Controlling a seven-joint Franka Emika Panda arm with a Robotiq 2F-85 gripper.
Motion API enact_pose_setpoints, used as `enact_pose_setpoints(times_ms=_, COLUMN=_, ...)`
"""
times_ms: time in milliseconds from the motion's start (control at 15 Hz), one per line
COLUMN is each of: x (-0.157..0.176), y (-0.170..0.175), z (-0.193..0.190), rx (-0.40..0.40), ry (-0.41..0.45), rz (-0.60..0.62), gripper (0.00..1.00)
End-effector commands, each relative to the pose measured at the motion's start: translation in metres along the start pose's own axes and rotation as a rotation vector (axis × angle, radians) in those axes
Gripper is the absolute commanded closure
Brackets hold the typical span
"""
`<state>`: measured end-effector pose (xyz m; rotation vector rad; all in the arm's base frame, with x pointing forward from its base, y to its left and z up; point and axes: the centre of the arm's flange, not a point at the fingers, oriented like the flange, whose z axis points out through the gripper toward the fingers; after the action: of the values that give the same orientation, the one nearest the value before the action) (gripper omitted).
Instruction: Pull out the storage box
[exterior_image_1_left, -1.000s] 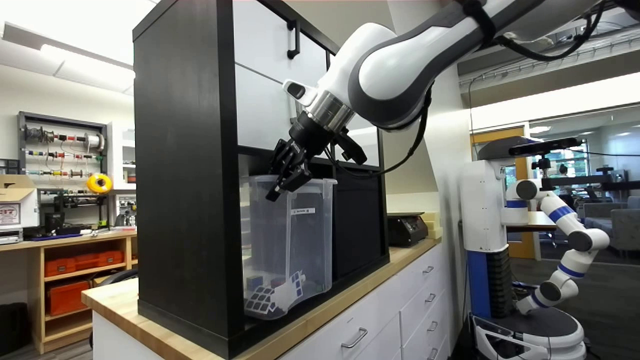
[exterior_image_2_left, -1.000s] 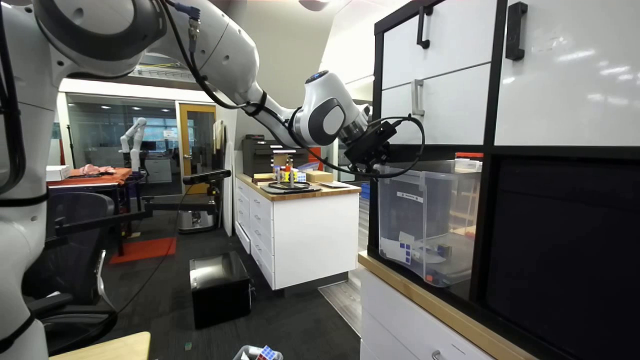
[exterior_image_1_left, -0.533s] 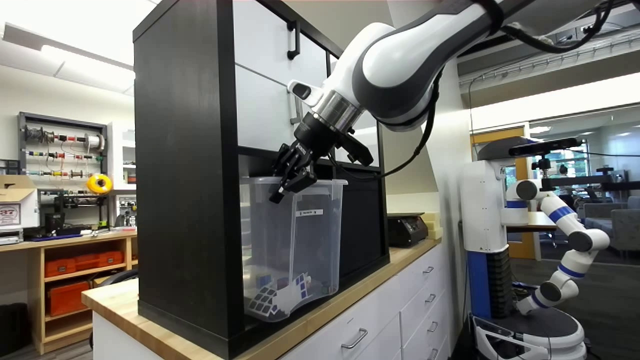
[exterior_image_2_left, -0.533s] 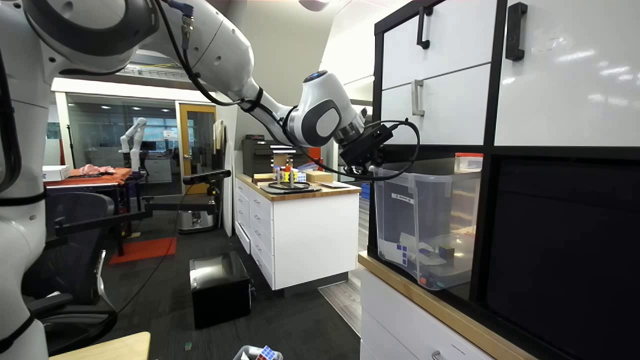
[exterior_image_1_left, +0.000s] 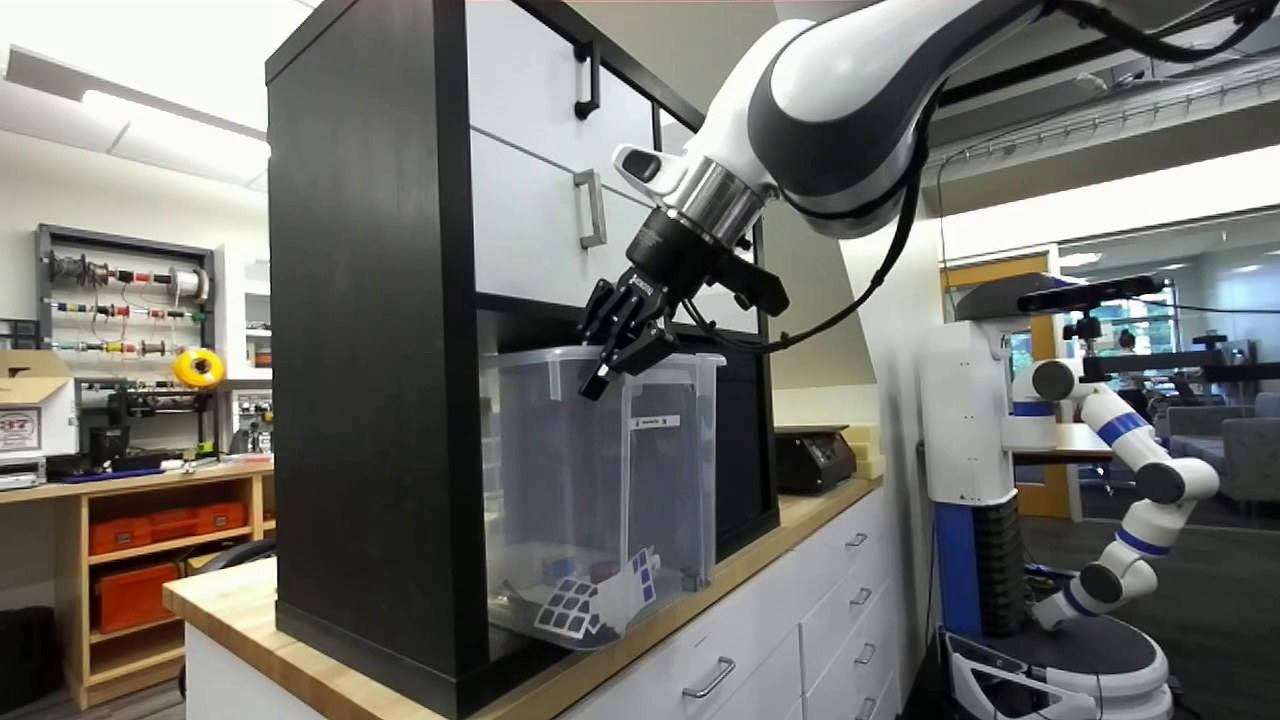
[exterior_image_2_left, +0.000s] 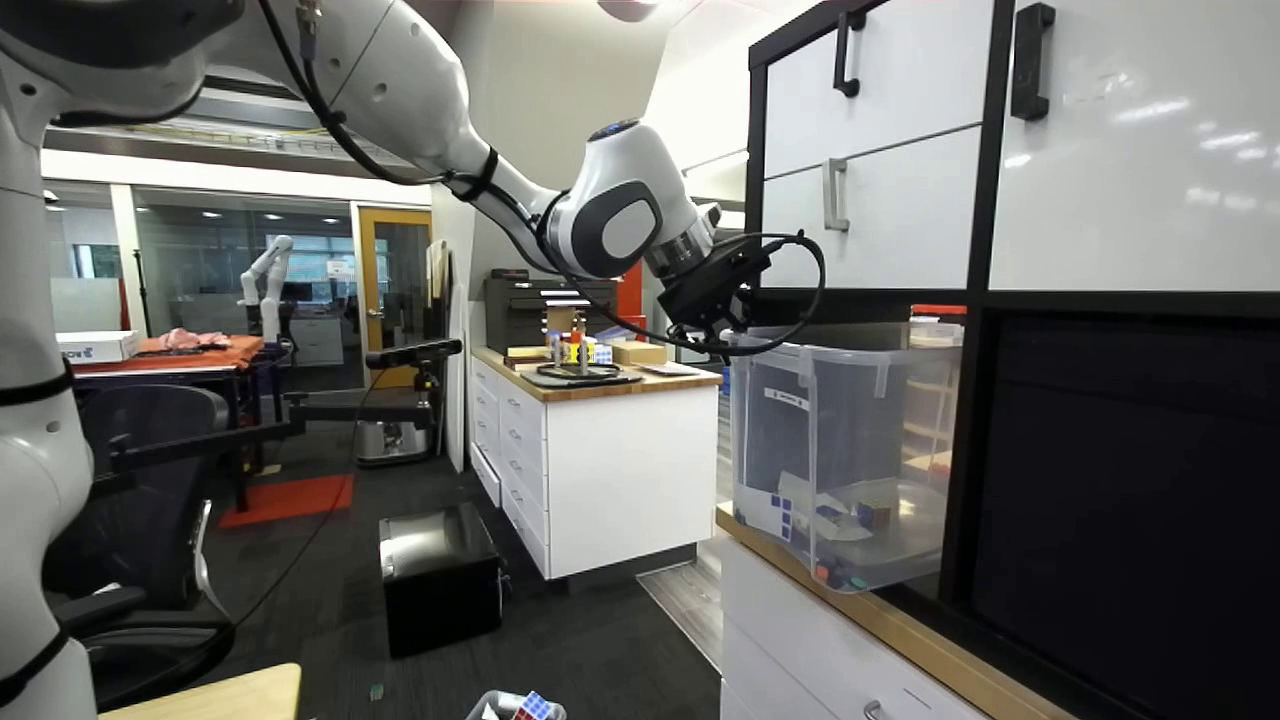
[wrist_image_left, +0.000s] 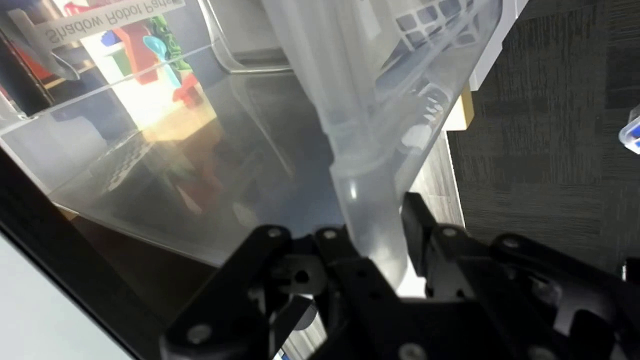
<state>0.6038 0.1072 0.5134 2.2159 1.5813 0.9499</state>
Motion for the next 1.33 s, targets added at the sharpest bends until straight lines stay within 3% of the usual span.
enact_pose_setpoints(times_ms=0, x=-0.006, y=0.0, z=-0.047, rx=-0.014, ry=0.012, rz=-0.034, gripper=0.95)
enact_pose_setpoints(times_ms=200, x=-0.008, y=-0.005, z=-0.052, rx=0.008, ry=0.008, rz=-0.036, gripper=0.93)
enact_pose_setpoints(times_ms=267, x=-0.009, y=-0.007, z=-0.052, rx=0.015, ry=0.008, rz=-0.034, gripper=0.57)
enact_pose_setpoints(times_ms=400, x=-0.013, y=-0.011, z=-0.052, rx=0.029, ry=0.007, rz=-0.025, gripper=0.56)
enact_pose_setpoints(times_ms=933, x=-0.015, y=-0.003, z=-0.076, rx=0.006, ry=0.035, rz=-0.002, gripper=0.06)
enact_pose_setpoints(times_ms=1067, x=-0.012, y=-0.001, z=-0.084, rx=-0.002, ry=0.017, rz=0.029, gripper=0.0)
enact_pose_setpoints(times_ms=1267, x=-0.008, y=0.006, z=-0.098, rx=0.033, ry=-0.016, rz=0.16, gripper=0.0)
